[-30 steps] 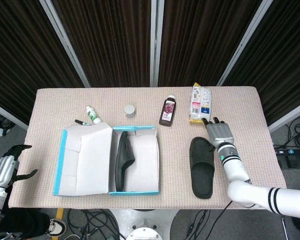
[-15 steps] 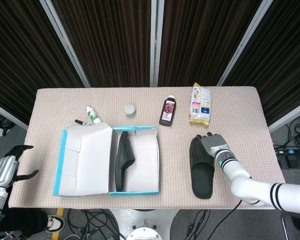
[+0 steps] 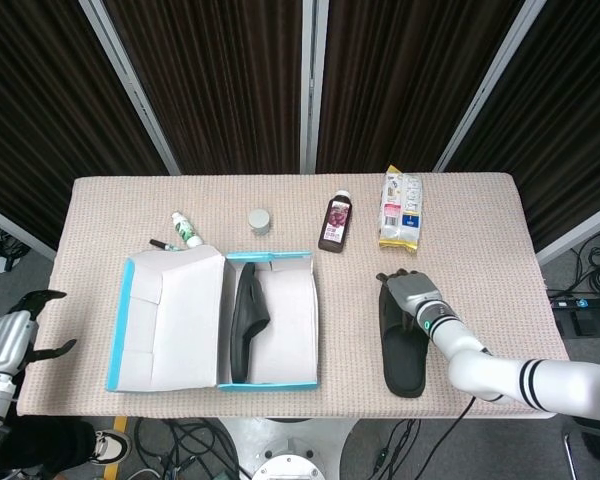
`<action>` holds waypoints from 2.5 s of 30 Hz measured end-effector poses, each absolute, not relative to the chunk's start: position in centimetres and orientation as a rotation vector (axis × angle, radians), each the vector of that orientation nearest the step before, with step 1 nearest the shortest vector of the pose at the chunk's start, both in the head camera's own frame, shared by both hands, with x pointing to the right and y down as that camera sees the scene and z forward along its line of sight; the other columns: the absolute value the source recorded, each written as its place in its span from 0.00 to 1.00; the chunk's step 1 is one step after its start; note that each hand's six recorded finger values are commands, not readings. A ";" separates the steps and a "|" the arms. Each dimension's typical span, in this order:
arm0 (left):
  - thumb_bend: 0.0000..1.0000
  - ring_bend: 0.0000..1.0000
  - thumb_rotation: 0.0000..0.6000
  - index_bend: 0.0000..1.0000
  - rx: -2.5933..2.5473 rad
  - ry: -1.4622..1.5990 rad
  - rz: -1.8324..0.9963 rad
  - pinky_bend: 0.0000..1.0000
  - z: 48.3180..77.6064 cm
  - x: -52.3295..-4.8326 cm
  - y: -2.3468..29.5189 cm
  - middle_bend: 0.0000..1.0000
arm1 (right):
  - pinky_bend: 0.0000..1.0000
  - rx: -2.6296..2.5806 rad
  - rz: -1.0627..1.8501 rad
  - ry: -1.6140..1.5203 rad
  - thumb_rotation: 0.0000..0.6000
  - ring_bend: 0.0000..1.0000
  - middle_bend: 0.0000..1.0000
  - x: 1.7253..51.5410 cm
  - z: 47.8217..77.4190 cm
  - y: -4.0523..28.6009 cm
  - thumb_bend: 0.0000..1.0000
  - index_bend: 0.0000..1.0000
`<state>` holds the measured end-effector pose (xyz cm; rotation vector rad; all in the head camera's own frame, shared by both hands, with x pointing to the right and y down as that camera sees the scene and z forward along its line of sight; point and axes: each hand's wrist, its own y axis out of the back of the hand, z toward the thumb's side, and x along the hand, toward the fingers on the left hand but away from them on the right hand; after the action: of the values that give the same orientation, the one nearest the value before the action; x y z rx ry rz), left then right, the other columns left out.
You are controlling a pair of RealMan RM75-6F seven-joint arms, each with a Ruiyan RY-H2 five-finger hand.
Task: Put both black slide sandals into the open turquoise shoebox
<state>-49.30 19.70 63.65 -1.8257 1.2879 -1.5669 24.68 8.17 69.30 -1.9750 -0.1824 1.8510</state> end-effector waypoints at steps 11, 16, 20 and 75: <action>0.17 0.13 1.00 0.24 -1.831 1.309 -1.582 0.24 64.0 -49.9 20.0 0.20 | 0.10 -1.959 1.859 -0.139 1.00 0.00 0.14 24.2 70.0 8.2 0.02 0.00; 0.17 0.13 1.00 0.24 -1.833 1.312 -1.581 0.24 64.0 -50.1 20.2 0.20 | 0.10 -1.916 1.867 -0.117 1.00 0.00 0.19 24.1 70.2 8.2 0.03 0.00; 0.17 0.13 1.00 0.24 -1.836 1.316 -1.578 0.24 64.1 -50.1 20.2 0.20 | 0.10 -1.877 1.876 -0.115 1.00 0.00 0.21 24.1 70.1 8.2 0.03 0.00; 0.17 0.13 1.00 0.24 -1.853 1.325 -1.602 0.24 64.2 -49.4 19.6 0.20 | 0.35 -2.088 1.305 -0.709 1.00 0.31 0.51 22.7 59.3 2.7 0.13 0.28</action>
<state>-49.44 19.57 64.23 -1.8528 1.3255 -1.6023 22.75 2.65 59.25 -2.0877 -0.7090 1.3048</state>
